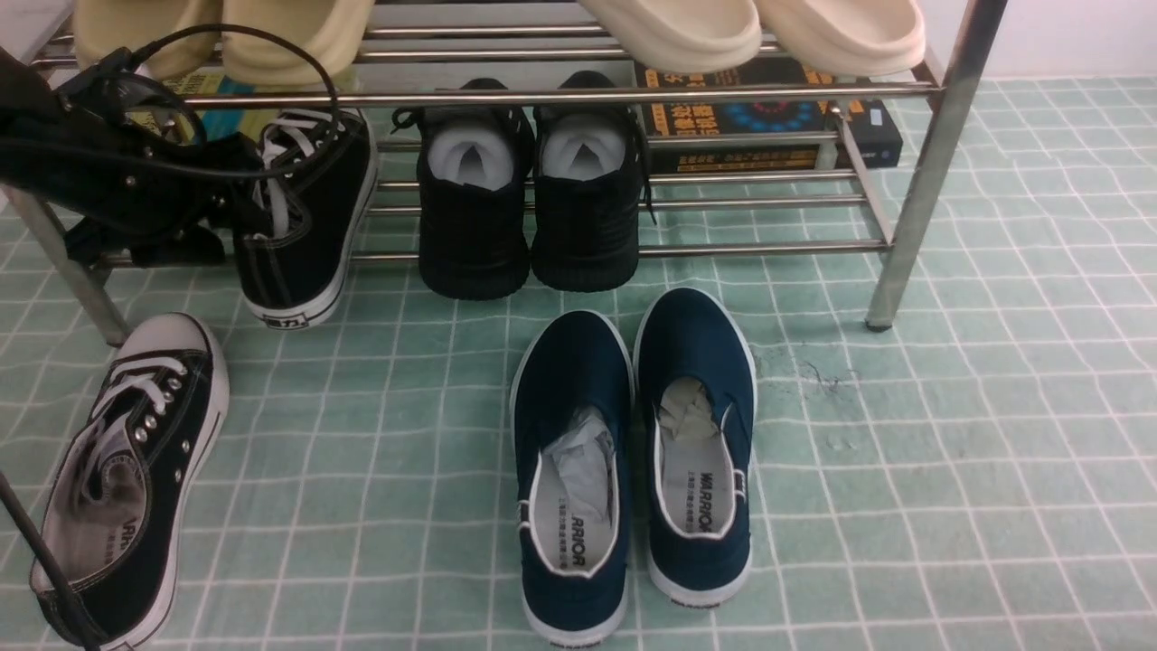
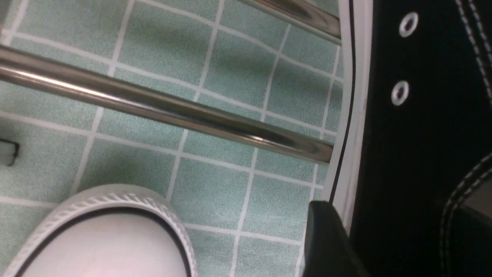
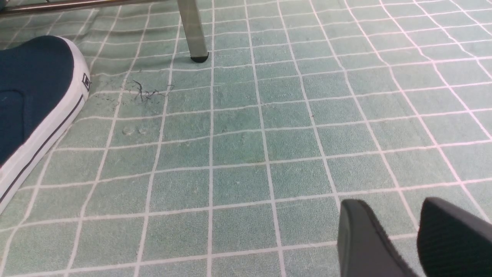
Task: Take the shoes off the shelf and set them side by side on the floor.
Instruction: 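Grasp the leftmost shoe on the bottom shelf of the shoe rack with the left gripper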
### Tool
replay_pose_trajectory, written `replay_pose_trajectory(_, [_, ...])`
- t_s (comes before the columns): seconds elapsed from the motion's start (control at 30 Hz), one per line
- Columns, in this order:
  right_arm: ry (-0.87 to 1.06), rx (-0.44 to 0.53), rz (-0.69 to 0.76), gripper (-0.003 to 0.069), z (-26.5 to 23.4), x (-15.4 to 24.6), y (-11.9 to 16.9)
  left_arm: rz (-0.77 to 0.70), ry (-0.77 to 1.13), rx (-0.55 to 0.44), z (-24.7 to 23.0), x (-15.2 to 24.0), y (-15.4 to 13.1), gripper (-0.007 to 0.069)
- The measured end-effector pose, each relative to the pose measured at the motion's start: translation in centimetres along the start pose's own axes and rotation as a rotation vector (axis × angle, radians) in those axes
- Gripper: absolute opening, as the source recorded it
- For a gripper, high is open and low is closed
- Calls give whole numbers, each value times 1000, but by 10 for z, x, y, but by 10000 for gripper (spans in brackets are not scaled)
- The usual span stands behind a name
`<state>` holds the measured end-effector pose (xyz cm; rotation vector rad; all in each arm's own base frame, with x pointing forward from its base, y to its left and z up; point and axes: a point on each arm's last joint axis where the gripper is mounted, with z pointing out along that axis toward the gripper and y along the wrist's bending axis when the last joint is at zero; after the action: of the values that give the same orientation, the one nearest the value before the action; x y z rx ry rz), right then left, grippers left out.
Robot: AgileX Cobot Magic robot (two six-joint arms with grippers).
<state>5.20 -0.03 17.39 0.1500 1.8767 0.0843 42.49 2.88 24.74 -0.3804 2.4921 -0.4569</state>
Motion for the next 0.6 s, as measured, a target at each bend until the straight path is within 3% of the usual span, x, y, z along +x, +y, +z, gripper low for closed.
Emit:
replay_pose_trajectory(0.07, [0, 0, 0, 239, 0, 0, 0, -2, 5, -1, 3, 0, 1, 350])
replay_pose_trajectory(0.2, [0, 0, 0, 239, 0, 0, 0, -10, 13, 4, 5, 0, 1, 233])
replay_pose_trajectory(0.23, [0, 0, 0, 239, 0, 0, 0, -11, 13, 5, 5, 0, 1, 137])
replay_pose_trajectory(0.3, [0, 0, 0, 239, 0, 0, 0, -6, 15, 2, 5, 1, 1, 50])
replay_pose_trajectory(0.6, [0, 0, 0, 239, 0, 0, 0, -51, 104, 7, -27, 8, -10, 18])
